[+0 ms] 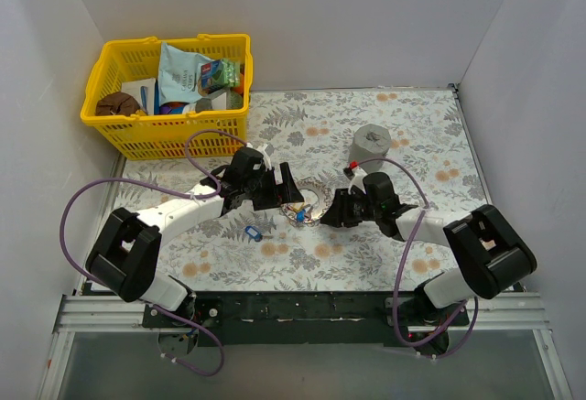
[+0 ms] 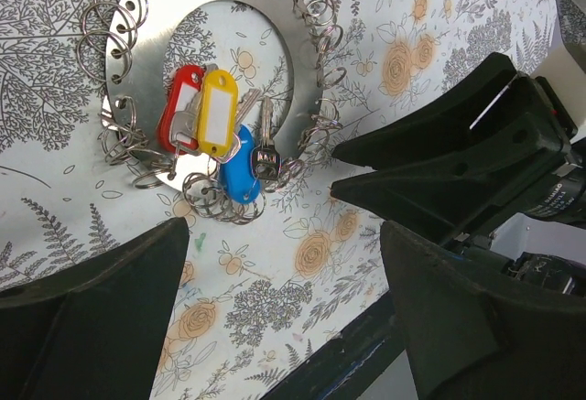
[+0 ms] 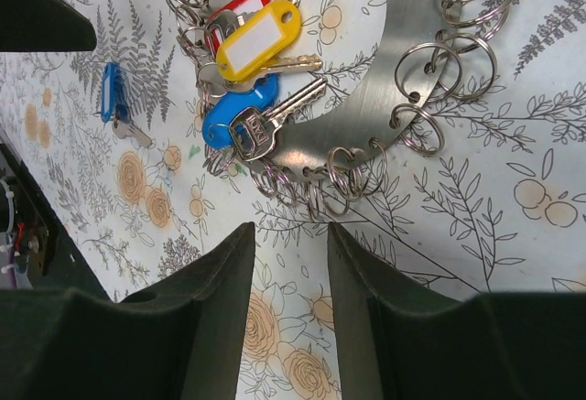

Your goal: Put the keys on the keyring

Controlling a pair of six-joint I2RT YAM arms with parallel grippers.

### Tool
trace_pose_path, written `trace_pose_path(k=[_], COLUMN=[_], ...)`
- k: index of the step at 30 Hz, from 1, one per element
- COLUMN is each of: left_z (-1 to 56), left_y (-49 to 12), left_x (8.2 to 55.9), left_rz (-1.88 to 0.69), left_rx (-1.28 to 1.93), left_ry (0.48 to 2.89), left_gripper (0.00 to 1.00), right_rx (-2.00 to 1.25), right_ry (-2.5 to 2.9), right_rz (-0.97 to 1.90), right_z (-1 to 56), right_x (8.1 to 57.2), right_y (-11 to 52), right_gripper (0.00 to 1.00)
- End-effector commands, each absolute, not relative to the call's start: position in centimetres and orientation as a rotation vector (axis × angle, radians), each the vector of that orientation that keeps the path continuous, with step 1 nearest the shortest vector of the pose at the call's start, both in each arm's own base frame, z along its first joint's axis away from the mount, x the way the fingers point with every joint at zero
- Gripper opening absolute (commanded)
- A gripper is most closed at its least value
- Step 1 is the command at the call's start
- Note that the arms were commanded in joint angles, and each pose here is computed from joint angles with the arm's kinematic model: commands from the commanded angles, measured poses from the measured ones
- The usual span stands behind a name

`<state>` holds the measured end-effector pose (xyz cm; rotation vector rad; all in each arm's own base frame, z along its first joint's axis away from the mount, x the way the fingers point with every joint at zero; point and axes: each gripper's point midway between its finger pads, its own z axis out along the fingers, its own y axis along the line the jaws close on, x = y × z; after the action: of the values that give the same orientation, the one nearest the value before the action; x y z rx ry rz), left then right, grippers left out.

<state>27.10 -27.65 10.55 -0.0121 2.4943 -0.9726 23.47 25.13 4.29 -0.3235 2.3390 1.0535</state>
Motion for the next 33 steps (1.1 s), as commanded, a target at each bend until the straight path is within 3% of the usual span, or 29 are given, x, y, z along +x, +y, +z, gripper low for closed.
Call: trace_pose_path(k=[1,17,25,28,33], left_z=[11.0,10.3,10.6,10.7,11.6], left_y=[-27.6,-27.6,-27.2,-27.1,-27.0], left_x=[27.0,26.7,26.8,26.8,27.3], left_rz=[-0.996,-1.000,-0.980,-0.975,-0.966], left_rx=[-0.006,-0.015,-0.015,-0.017,-0.006], left_ry=[2.476,2.490,2.478,2.473,2.438], left_gripper=[0.86,0.86,0.86,0.86,0.86], right_rx=[-0.347,-0.319,-0.335,-0.333,-0.348], right_ry=[2.251,2.269,2.293,2.296,2.301], right_rz=[1.067,1.073,1.092,1.079,1.030], right_z=[5.8,4.9,4.1,3.9,3.8], right_x=[25.3,26.4,25.8,25.8,26.2], right_y=[26.0,26.6,26.7,26.5,26.1], right_gripper=[0.45,0.43,0.36,0.28,0.04])
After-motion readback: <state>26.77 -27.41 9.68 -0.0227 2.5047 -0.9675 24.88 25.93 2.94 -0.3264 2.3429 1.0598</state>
